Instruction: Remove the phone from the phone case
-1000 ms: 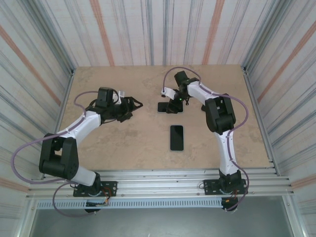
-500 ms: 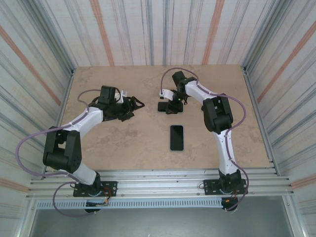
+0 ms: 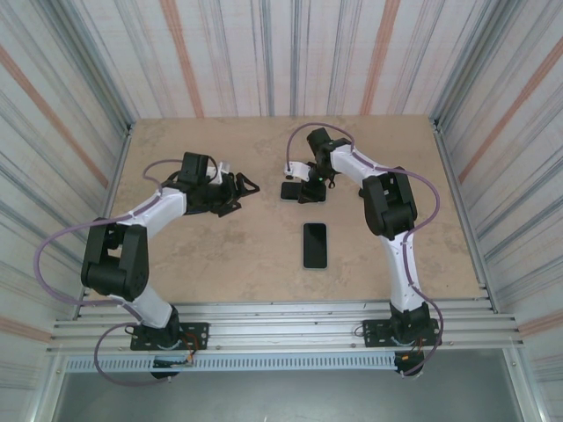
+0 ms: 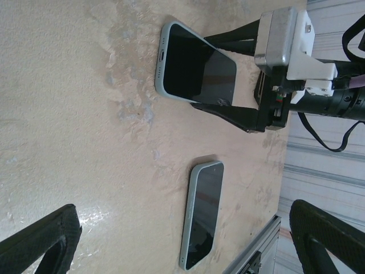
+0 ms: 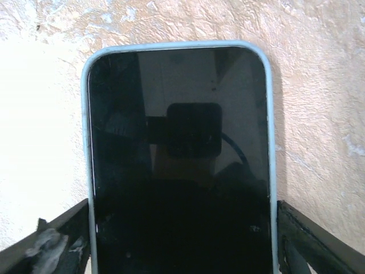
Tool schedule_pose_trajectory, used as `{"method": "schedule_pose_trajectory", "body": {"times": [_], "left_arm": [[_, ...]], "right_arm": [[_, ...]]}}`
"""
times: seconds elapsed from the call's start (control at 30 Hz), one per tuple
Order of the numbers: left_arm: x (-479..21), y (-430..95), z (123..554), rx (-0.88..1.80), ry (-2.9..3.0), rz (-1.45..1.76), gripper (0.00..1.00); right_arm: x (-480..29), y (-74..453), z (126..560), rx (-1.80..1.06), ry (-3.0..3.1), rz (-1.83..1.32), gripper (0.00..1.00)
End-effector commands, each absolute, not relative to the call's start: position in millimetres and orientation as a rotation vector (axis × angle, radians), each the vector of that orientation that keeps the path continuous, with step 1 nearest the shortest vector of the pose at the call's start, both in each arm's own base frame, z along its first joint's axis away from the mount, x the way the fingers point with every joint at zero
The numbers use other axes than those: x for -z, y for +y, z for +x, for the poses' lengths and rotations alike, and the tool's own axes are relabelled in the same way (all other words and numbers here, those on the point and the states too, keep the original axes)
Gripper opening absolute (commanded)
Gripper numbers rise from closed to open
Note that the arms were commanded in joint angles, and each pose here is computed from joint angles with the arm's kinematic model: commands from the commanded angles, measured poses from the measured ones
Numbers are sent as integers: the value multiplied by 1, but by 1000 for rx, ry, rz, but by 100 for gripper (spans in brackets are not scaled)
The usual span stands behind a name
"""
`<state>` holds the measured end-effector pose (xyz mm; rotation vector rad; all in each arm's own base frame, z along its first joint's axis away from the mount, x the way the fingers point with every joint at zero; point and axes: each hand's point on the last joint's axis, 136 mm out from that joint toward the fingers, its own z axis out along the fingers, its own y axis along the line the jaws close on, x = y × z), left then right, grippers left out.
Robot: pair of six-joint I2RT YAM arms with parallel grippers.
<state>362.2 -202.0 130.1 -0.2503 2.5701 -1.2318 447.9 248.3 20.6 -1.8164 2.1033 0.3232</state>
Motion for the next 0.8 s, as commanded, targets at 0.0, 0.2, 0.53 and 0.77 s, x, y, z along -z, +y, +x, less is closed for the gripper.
{"method": "schedule_pose_trajectory", "body": {"times": [0.0,0.2,0.53,0.77], "left_arm": [[-135,-204,364,1246,2565,-209,98],[-138,-204,367,1249,2560,-203,97],[-143,-214,378,1314,2560,-182,92],[-150,-229,393,1382,2551,-133,85]], "right_arm": [[0,231,434,-251,2172,-1893,70],[-32,246,444,-242,2085,-1840,62],[-103,274,445,-301,1925,-1684,56],[-138,289,427,-392,1862,-1627,55]]}}
